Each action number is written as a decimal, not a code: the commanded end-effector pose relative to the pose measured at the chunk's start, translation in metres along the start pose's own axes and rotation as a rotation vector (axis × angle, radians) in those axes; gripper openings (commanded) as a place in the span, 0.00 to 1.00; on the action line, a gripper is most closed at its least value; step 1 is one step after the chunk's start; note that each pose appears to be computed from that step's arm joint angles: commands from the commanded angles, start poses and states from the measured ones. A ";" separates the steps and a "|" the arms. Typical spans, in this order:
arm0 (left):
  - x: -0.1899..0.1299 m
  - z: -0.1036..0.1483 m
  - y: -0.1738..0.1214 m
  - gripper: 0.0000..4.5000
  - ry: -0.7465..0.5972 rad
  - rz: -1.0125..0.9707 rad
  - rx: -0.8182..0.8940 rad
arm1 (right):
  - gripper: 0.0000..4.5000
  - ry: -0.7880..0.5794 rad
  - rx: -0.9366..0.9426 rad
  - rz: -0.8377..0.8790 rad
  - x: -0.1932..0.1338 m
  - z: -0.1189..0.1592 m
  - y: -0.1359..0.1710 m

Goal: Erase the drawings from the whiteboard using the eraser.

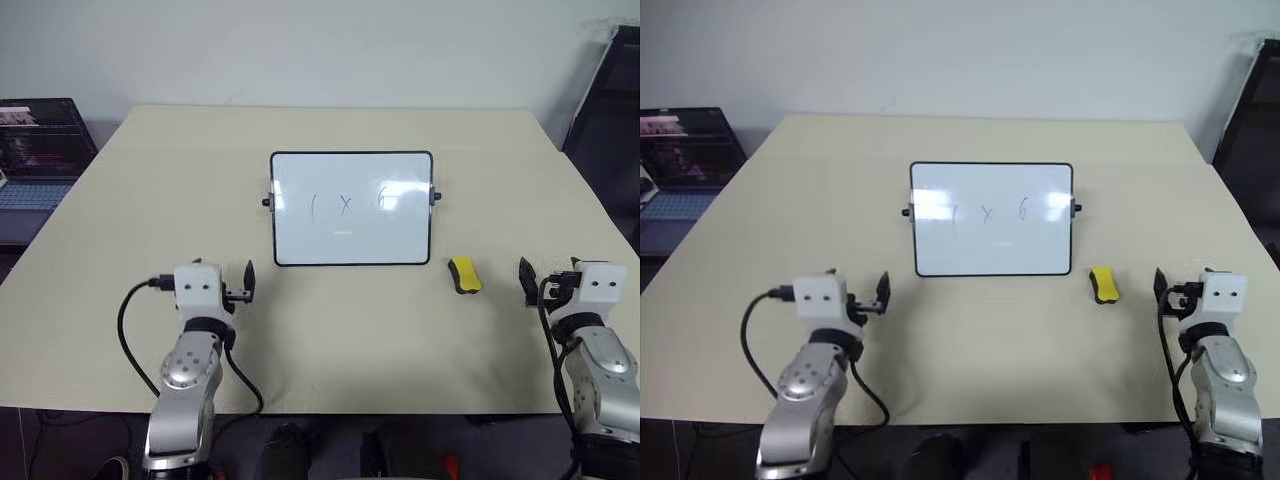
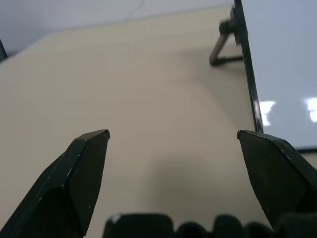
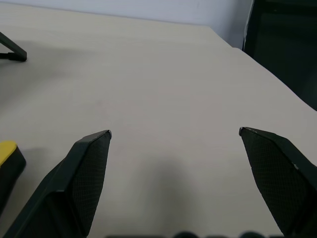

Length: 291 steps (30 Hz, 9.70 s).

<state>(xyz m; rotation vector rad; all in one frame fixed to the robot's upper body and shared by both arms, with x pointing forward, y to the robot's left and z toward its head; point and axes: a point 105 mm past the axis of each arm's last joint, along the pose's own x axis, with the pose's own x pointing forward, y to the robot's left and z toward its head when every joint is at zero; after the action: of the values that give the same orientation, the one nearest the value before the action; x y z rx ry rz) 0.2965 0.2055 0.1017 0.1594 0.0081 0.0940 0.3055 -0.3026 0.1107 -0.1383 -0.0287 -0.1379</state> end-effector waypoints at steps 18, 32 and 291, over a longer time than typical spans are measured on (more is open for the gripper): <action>0.006 0.067 -0.003 1.00 -0.165 -0.302 -0.020 | 0.99 -0.092 0.036 0.104 0.016 0.061 0.032; -0.009 0.114 -0.059 1.00 -0.065 -1.175 0.146 | 0.99 0.194 0.147 0.281 -0.015 0.056 0.114; 0.054 0.071 -0.065 1.00 0.075 -0.703 0.118 | 0.27 -0.177 -0.880 1.030 0.070 0.055 0.271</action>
<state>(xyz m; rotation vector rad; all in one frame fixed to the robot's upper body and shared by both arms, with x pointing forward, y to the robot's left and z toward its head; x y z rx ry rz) 0.3579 0.1376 0.1524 0.2437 0.1884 -0.5952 0.4120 -0.0271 0.1527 -0.9451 -0.1537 0.8892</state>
